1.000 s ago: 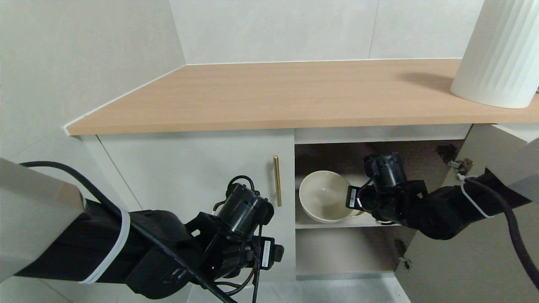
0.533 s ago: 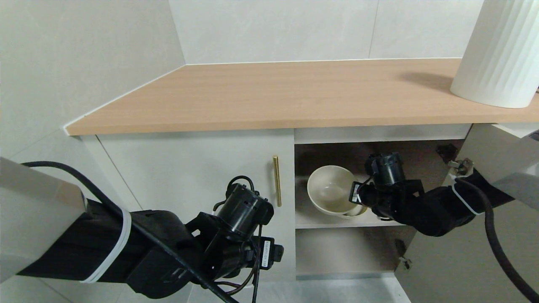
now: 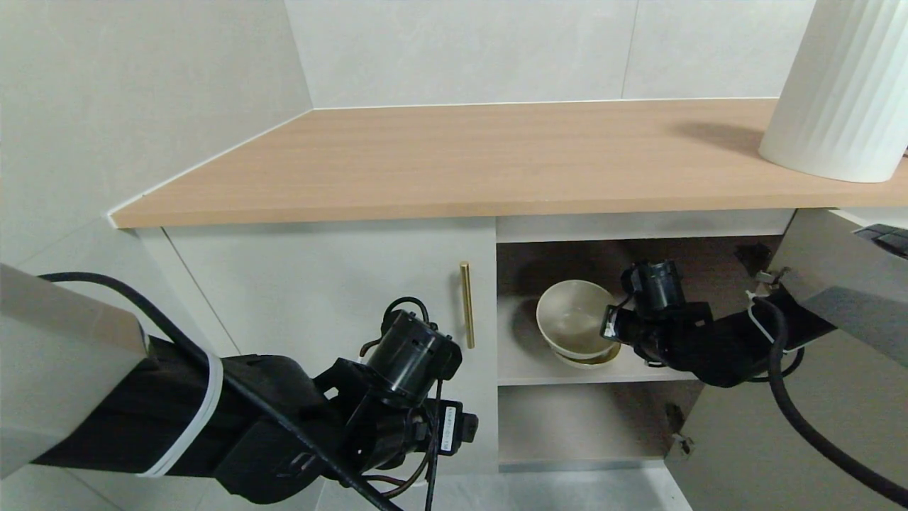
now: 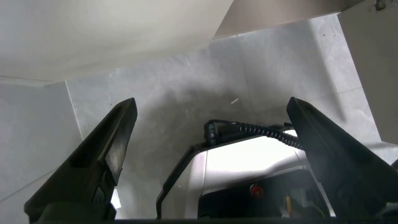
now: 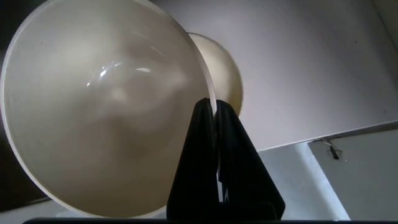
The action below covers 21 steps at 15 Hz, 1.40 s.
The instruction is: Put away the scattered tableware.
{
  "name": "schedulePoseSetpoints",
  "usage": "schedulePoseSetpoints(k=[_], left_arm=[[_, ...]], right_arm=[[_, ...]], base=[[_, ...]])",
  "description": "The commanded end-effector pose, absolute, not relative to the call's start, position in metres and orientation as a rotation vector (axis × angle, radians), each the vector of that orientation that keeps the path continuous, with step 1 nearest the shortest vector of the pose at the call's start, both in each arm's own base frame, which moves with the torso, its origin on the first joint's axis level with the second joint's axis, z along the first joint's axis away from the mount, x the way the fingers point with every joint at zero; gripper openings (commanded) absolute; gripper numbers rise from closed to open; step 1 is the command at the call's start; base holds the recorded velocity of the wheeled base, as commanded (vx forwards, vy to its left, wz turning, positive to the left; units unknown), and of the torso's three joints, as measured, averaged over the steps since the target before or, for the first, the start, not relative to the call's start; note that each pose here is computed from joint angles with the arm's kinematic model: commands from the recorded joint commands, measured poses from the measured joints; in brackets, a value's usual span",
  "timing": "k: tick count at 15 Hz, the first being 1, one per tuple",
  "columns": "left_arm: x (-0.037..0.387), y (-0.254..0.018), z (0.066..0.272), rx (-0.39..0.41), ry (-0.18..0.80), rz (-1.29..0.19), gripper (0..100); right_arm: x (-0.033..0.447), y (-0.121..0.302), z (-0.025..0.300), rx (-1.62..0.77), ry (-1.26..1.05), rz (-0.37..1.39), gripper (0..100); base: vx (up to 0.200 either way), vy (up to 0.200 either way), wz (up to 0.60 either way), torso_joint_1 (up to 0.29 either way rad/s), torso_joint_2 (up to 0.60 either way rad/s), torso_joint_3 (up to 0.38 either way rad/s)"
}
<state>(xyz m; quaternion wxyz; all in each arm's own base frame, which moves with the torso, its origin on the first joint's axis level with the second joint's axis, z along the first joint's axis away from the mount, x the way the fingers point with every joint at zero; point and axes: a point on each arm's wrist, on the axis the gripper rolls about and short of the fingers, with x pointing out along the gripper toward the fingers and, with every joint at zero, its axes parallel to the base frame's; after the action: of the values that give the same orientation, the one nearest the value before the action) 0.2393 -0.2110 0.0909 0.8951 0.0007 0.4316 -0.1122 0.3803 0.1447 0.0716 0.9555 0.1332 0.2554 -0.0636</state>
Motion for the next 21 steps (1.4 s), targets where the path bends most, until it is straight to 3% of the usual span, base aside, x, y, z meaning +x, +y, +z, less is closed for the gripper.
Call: schedulePoseSetpoints(k=[1,21], left_arm=[[0.239,-0.211,0.091,0.002,0.895,-0.232,100],[0.239,-0.211,0.091,0.001,0.894,-0.232,100]], right_arm=[[0.385,0.141,0.065,0.269,0.526,-0.144,0],[0.395,0.137,0.053,0.265,0.541,-0.167,0]], base=[[0.0,0.0,0.0,0.0,0.0,0.0],[0.0,0.0,0.0,0.0,0.0,0.0]])
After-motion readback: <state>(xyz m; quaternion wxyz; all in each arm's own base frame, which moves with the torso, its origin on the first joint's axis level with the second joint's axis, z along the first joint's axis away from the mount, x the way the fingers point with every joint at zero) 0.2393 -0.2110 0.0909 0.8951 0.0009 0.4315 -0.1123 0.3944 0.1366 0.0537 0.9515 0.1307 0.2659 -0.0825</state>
